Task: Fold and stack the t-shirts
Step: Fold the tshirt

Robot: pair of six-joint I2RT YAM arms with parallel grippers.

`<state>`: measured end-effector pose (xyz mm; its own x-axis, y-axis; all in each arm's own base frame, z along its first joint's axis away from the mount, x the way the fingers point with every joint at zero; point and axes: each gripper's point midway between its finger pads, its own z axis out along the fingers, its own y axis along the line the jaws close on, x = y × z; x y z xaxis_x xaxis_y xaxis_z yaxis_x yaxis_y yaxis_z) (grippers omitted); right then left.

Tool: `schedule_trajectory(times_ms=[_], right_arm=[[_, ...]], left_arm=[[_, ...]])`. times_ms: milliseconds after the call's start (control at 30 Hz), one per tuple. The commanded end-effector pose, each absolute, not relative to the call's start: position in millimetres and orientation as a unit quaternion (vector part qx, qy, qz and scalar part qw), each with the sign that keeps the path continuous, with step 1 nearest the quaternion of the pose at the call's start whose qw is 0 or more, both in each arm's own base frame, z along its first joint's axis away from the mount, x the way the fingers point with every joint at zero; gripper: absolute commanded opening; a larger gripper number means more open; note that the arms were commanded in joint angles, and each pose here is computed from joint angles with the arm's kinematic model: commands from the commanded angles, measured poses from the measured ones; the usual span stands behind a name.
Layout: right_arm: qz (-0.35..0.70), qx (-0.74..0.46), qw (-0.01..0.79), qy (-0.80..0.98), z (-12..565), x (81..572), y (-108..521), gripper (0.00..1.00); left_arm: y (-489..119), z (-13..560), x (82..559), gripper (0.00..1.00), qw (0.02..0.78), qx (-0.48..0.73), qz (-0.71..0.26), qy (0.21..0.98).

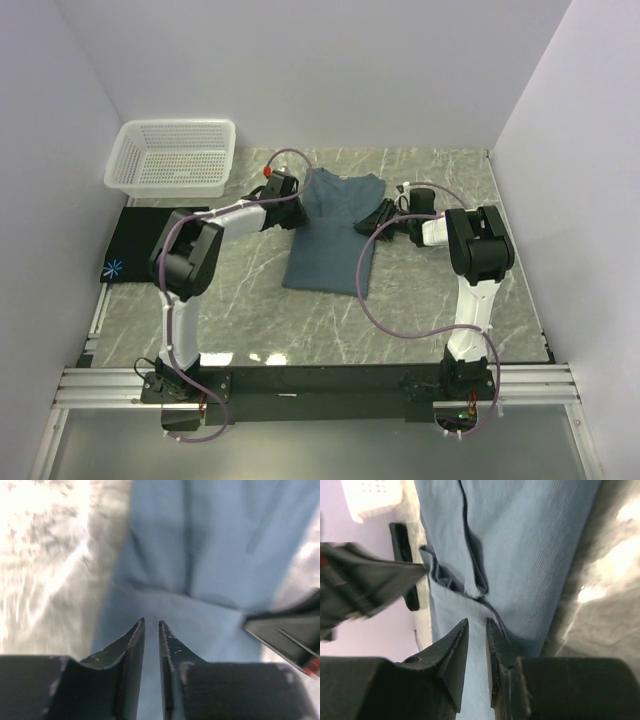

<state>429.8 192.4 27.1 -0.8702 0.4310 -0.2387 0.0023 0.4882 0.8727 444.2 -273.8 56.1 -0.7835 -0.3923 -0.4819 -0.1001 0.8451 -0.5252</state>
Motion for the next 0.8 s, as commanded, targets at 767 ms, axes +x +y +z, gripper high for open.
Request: schedule_trajectory(times_ms=[767], right_arm=[[0.572, -0.049, 0.187, 0.797, 123, 289, 294, 0.28]], left_arm=[[-242, 97, 331, 0.4, 0.298, -0.146, -0.314, 0.89]])
